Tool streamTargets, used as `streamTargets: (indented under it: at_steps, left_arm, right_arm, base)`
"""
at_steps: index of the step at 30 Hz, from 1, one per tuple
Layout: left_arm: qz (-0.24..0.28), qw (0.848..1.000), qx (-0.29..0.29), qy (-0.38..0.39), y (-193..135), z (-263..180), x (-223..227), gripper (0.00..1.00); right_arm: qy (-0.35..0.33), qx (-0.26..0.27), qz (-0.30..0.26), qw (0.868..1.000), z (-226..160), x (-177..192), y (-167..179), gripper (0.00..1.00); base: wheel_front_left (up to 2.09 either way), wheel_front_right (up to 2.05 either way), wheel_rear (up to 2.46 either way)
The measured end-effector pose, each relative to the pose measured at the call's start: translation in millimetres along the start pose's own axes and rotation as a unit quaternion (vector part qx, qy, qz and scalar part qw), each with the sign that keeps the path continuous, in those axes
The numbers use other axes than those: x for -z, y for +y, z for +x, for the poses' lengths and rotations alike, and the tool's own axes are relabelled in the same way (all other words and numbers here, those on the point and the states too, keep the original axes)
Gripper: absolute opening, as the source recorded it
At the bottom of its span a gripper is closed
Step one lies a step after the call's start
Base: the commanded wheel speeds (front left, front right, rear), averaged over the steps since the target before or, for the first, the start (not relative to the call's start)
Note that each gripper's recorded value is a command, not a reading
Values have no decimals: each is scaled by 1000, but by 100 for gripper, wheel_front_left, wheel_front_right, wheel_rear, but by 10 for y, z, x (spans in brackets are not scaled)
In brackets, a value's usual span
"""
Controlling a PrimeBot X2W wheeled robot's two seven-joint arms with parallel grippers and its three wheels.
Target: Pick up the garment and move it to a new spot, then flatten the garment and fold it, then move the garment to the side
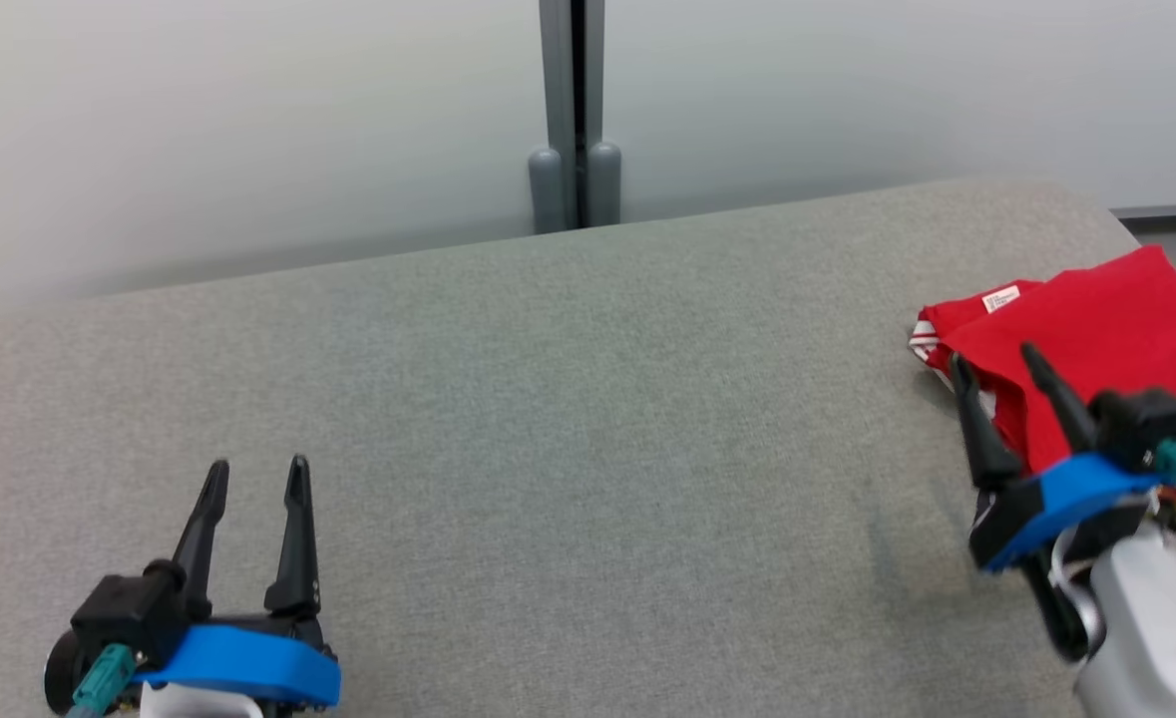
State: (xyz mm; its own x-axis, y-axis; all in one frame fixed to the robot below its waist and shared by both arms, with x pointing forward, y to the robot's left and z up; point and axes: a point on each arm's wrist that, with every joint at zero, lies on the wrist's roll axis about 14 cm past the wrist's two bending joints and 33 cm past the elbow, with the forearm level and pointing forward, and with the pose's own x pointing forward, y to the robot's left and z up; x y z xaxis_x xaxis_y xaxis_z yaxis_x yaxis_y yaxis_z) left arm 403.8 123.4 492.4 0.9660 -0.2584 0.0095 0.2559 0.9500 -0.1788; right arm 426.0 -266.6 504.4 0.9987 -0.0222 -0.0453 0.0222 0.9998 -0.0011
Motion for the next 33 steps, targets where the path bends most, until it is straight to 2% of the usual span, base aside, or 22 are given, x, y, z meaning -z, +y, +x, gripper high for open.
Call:
streamTargets:
  at_steps: [4, 5, 11, 20, 33]
  left_arm:
    - [-9, 999, -34, 7, 138, -218, 58, 100]
    - [-14, 999, -47, 12, 189, -326, 99, 100]
    - [-15, 997, -75, 19, 321, -501, 159, 100]
    - [-18, 996, -83, 27, 363, -549, 222, 100]
    - [-13, 996, -78, 34, 370, -501, 258, 100]
  right_arm:
    - [-32, -22, 8, 999, -240, -29, 312, 100]
    - [-32, -36, 10, 999, -337, -6, 487, 100]
    - [-23, -49, 9, 998, -475, -11, 707, 100]
    - [-11, -29, 15, 999, -601, -11, 649, 100]
    - [-1, -28, 24, 999, -614, 26, 696, 100]
  base:
    - [0, 0, 0]
    - [0, 0, 0]
    - [0, 0, 0]
    - [0, 0, 0]
    - [0, 0, 0]
